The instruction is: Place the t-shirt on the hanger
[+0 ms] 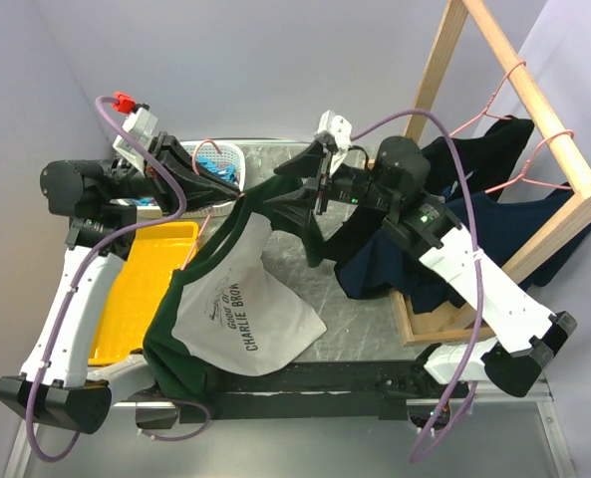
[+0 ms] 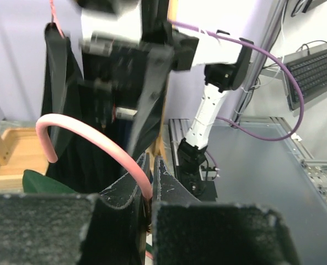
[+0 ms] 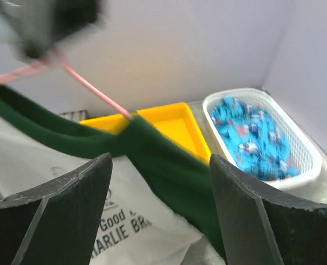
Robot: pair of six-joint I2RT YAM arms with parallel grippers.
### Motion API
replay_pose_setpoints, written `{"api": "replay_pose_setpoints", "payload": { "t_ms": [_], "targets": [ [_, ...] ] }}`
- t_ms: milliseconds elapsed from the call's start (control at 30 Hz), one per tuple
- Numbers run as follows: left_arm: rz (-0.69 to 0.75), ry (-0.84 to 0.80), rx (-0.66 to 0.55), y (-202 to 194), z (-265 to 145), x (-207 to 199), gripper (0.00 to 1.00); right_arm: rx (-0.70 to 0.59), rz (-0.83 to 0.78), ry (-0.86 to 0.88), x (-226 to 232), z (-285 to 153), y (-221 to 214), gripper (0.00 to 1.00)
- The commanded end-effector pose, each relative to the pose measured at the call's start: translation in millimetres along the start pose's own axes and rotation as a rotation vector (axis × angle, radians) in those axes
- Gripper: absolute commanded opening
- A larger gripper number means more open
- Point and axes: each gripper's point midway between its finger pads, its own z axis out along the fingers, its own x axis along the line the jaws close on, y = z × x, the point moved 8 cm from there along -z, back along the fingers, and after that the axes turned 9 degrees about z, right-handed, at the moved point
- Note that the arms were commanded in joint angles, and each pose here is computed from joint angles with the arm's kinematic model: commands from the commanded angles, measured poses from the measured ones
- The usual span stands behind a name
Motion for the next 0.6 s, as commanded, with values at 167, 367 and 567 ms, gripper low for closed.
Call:
{"api": "replay_pose_setpoints", "payload": {
  "t_ms": [167,367,567],
  "targets": [
    [0.042,-0.069,-0.023,15.3,12.4,-10.3,0.01,0.111,-0.141,0.426,23.1,14.1,29.5,0.82],
    [0.028,-0.093,-0.027,16.1,17.5,-11.8,0.01,0.225,-0.17,0.52,8.0,30.3,14.6,0.82],
    [0.019,-0.101,-0.019,12.7,19.7,-10.5,0.01,0.246,-0.155,0.631,6.3,36.3,2.2,0.73]
  ]
}}
